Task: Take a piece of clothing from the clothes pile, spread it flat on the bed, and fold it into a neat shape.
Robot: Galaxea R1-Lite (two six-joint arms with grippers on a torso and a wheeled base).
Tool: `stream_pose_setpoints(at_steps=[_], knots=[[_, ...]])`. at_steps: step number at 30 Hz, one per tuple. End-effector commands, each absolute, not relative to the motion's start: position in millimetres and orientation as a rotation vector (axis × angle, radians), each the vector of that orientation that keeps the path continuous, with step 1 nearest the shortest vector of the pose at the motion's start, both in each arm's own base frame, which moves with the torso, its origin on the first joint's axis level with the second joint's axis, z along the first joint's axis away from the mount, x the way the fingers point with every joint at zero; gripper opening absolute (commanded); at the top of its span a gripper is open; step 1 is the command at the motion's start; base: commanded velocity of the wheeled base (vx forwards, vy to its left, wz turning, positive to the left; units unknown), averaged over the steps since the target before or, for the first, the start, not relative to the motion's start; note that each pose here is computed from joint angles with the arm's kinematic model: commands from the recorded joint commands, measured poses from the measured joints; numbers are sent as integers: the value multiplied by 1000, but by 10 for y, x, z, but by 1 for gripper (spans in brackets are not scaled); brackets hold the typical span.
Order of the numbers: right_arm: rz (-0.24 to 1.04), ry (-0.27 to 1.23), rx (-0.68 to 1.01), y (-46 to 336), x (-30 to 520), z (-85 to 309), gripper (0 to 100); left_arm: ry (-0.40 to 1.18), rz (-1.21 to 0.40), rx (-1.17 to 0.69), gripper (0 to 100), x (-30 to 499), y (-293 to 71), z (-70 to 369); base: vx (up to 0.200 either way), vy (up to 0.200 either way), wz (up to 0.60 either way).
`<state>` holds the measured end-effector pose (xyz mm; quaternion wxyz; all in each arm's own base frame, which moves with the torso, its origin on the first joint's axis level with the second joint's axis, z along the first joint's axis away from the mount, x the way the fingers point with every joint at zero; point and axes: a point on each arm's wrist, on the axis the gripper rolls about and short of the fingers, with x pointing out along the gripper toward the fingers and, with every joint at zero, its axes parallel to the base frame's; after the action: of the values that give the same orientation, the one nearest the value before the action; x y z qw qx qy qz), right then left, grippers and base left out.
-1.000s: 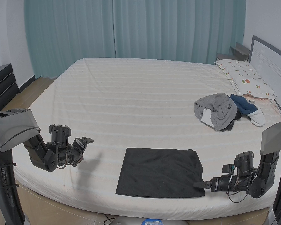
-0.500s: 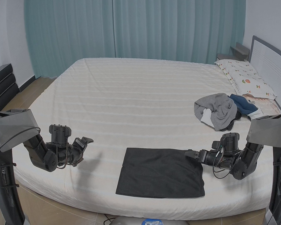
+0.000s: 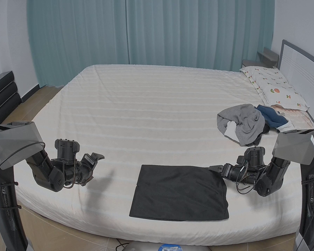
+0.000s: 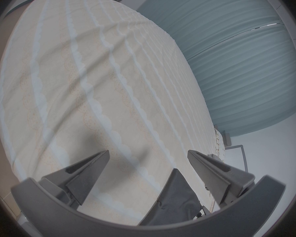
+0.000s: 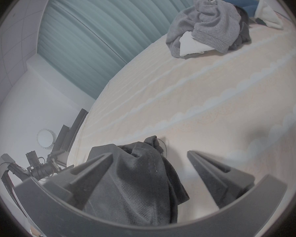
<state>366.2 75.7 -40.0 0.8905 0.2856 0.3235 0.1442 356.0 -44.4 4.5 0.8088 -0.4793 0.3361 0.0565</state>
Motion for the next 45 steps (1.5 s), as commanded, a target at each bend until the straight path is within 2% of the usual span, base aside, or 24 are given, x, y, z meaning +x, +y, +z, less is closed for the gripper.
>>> stream_pose_setpoints(at_steps=[1, 10, 25, 26, 33, 35, 40, 45], knots=[[293, 678, 601, 737, 3654, -415, 0, 719, 121, -1022, 100, 3560, -443, 41, 0, 0, 0], [275, 665, 667, 731, 3687, -352, 0, 719, 122, -1025, 100, 3560, -443, 41, 0, 0, 0], [248, 670, 677, 651, 3733, -406, 0, 720, 119, -1022, 100, 3559, -449, 41, 0, 0, 0], [250, 666, 677, 652, 3744, -399, 100, 720, 120, -1025, 100, 3559, -449, 41, 0, 0, 0], [236, 647, 683, 553, 3618, -232, 100, 721, 121, -1024, 100, 3558, -449, 40, 0, 0, 0], [254, 680, 690, 471, 3366, -79, 100, 718, 118, -1022, 100, 3563, -449, 44, 0, 0, 0], [310, 819, 635, 434, 2879, -164, 100, 718, 118, -1022, 100, 3563, -449, 44, 0, 0, 0], [339, 864, 555, 441, 2621, -246, 100, 720, 121, -1021, 100, 3567, -444, 30, 0, 0, 0]])
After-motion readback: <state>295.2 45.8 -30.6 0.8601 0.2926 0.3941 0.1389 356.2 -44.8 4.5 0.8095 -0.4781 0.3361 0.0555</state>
